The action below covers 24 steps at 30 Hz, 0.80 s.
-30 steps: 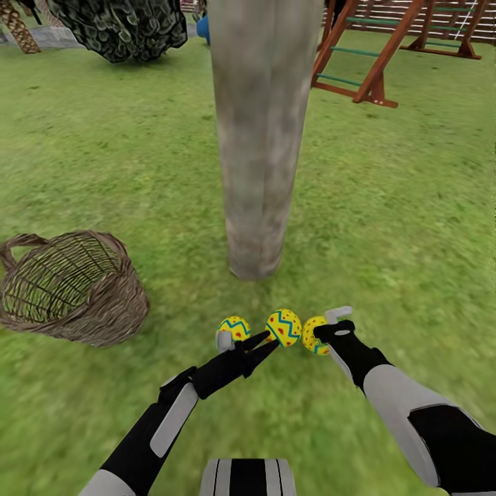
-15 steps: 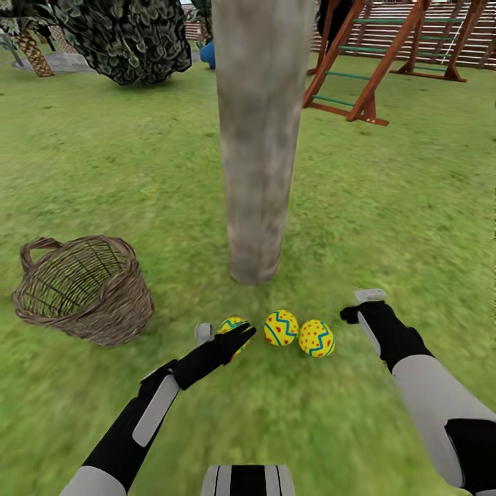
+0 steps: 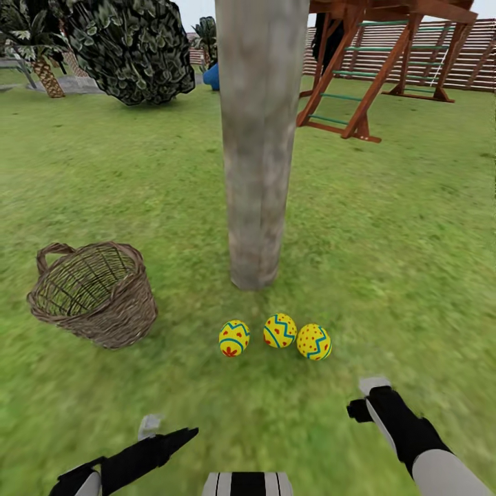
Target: Take the three Easter eggs out of the wicker basket on the lawn in the garden, then place them on the lawn next to a single tree (choose any tree) so that all three eggs are next to the same tree and none are left in the basket.
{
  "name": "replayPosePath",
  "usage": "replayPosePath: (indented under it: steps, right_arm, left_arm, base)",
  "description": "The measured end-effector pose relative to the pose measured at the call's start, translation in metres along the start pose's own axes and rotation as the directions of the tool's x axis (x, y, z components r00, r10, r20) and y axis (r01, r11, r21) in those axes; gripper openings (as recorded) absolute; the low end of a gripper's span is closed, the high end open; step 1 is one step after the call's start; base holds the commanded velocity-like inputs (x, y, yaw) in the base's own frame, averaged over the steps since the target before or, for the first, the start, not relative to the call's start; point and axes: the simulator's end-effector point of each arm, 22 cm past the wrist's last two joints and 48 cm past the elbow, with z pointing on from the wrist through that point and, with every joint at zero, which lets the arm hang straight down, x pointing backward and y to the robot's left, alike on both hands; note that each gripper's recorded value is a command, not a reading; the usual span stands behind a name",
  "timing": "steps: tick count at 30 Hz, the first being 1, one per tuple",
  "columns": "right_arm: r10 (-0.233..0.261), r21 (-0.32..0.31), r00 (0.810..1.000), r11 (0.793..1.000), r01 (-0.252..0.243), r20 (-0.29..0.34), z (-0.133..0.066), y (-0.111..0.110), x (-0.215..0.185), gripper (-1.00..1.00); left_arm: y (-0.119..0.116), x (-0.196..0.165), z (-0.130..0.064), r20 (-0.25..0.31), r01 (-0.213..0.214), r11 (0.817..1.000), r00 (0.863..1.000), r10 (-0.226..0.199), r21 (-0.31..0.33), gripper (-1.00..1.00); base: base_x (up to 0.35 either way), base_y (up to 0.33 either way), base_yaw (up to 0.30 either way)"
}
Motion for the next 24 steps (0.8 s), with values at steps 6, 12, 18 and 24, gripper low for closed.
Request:
replayPosePath:
  steps: [6,12,18,24]
  right_arm:
    - [-0.002,-0.004,0.997,1.0,0.002,0.076,-0.003,0.003,0.003,1.0]
    - [0.008,-0.039,0.997,0.999,-0.005,0.075,-0.009,0.026,0.005,1.0]
    - [0.012,-0.04,0.993,0.999,-0.007,0.119,-0.008,0.025,0.007,1.0]
    - [0.019,-0.042,0.984,0.999,-0.012,0.179,-0.014,0.024,-0.003,1.0]
  left_arm:
    - [0.019,-0.047,-0.037,0.102,-0.032,0.997,0.994,0.039,-0.065,1.0]
    - [0.022,-0.058,-0.051,0.108,-0.052,0.994,0.992,0.062,-0.092,1.0]
    - [0.045,-0.068,-0.064,0.111,-0.061,0.974,0.99,0.087,-0.22,1.0]
    - [0.04,-0.074,-0.066,0.117,-0.075,0.97,0.988,0.104,-0.233,1.0]
  base:
    - [0.0,0.0,0.0]
    - [0.0,0.0,0.0]
    - [0.0,0.0,0.0]
    - [0.0,0.0,0.0]
